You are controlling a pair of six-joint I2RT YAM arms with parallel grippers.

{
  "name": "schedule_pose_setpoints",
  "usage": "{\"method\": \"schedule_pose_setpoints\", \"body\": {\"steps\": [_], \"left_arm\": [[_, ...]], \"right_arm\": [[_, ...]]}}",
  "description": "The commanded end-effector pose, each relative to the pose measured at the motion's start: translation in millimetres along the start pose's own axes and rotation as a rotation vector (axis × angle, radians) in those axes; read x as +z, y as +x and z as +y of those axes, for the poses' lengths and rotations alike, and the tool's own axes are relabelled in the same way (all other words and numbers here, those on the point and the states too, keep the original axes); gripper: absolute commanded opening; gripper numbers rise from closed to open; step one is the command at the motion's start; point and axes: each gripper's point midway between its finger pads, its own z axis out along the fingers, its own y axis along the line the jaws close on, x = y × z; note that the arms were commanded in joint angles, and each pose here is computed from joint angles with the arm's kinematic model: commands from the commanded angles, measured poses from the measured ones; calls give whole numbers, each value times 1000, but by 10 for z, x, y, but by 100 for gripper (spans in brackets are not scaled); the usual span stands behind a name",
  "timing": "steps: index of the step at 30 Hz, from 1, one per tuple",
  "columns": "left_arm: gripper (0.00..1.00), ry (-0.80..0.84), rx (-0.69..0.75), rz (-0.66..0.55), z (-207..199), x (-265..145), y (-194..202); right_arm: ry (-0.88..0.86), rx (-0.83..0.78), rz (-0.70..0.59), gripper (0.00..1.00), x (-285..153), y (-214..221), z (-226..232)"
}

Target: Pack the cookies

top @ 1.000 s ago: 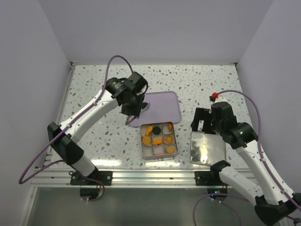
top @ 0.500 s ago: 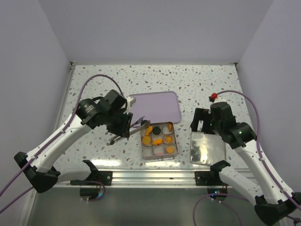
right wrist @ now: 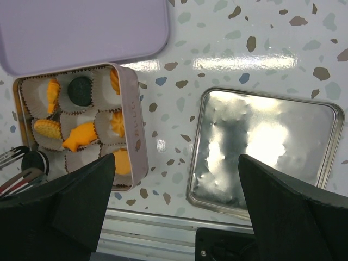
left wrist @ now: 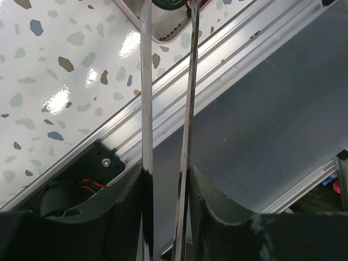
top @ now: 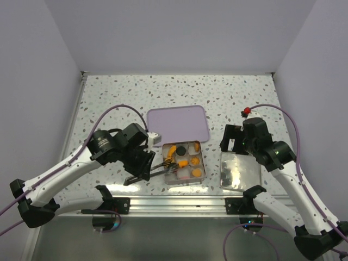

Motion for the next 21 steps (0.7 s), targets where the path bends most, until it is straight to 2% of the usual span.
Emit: {"method": "schedule_pose_setpoints", "body": {"steps": [1, 9, 17, 21], "left_arm": [[35, 82, -1, -20, -129, -48, 48], [37, 61, -2, 42, -49, 53, 206], [44, 58, -20, 31, -36, 136, 190], [51, 60, -15, 23, -56, 139, 140]], "right_arm": [[-29, 0, -24, 99, -7, -57, 61], [-36, -11, -16, 99, 4, -47, 74], [-49, -19, -9, 99, 3, -33, 96], [-50, -22, -7, 99, 10, -32, 98]]}}
